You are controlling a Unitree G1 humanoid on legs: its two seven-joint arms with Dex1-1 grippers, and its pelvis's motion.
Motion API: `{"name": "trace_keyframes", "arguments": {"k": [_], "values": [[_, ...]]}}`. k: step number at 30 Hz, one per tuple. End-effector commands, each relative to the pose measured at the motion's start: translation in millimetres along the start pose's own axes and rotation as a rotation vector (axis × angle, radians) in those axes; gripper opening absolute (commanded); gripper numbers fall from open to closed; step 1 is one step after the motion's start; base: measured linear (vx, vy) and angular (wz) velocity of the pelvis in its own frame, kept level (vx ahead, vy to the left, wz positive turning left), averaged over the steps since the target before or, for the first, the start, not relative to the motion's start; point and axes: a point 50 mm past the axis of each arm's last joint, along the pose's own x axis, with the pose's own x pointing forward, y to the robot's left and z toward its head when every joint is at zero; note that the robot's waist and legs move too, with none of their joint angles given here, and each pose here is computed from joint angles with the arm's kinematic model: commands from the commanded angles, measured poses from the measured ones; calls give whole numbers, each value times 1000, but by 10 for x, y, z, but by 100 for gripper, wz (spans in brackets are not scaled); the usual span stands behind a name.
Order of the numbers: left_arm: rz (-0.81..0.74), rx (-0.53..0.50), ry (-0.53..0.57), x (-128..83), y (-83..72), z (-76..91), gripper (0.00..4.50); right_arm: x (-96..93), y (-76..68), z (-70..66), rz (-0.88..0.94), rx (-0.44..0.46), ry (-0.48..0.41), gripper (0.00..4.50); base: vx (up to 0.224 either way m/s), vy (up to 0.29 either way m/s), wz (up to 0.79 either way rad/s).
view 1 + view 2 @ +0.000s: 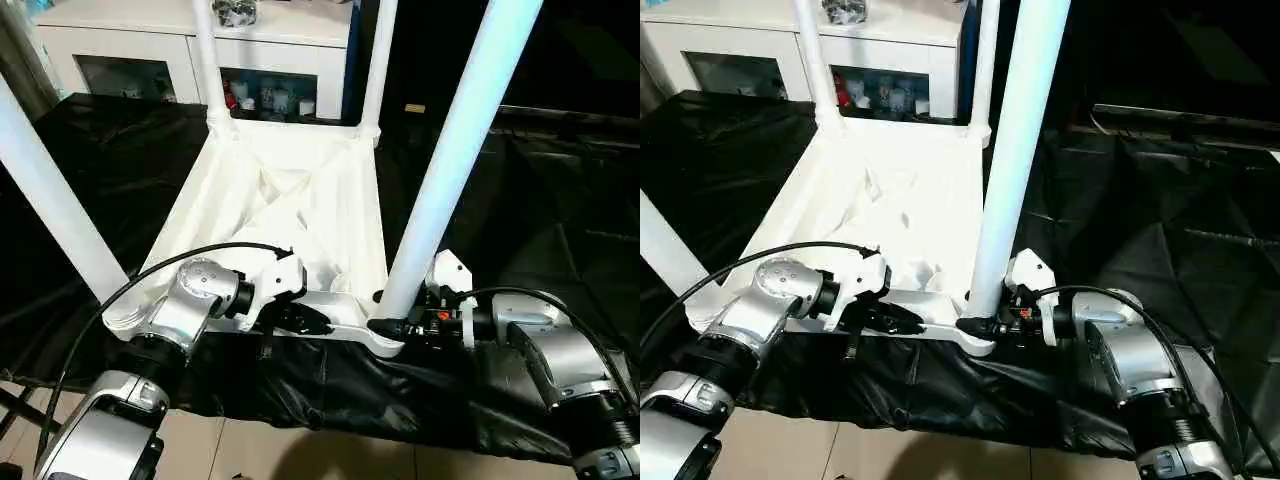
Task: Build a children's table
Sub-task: Rotate leg to tighten
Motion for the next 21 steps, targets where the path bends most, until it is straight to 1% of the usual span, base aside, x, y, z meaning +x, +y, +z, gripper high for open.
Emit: {"name": "trace_keyframes", "arguments": {"k": [1,2,3,4,5,6,8,9,10,12,13,14,17,18,21], "values": [[111,26,-37,-14,130,152,0,349,336,-234,226,94,44,205,0,0,0],[117,23,-40,-5,128,150,0,356,331,-239,208,99,39,205,0,0,0],[156,6,-42,44,127,140,0,395,269,-243,98,115,2,204,0,0,0],[174,-5,-46,73,126,139,0,418,231,-247,33,126,-15,204,0,0,0],[185,-13,-49,91,124,138,0,432,207,-250,-8,133,-25,201,0,0,0],[185,-13,-49,91,124,138,0,432,207,-250,-8,133,-25,201,0,0,0],[228,-28,-70,163,127,161,0,483,145,-265,-121,173,-52,199,0,0,0],[260,-41,-87,266,117,202,0,558,79,-265,-245,217,-80,199,0,0,0],[261,-42,-88,272,117,204,0,562,76,-264,-251,220,-81,198,0,0,0],[289,-55,-98,386,104,256,0,661,22,-244,-362,272,-107,198,0,0,0],[290,-55,-98,389,104,258,0,664,21,-243,-365,273,-108,198,0,0,0],[315,-58,-101,475,106,312,0,754,-24,-200,-443,309,-123,198,0,0,0],[346,-59,-103,576,114,384,0,860,-90,-157,-548,372,-121,198,0,0,0],[378,-48,-107,653,121,448,0,952,-109,-102,-579,392,-127,198,0,0,0],[369,-37,-118,713,101,498,0,1036,-82,-34,-555,343,-130,198,0,0,0]]}}
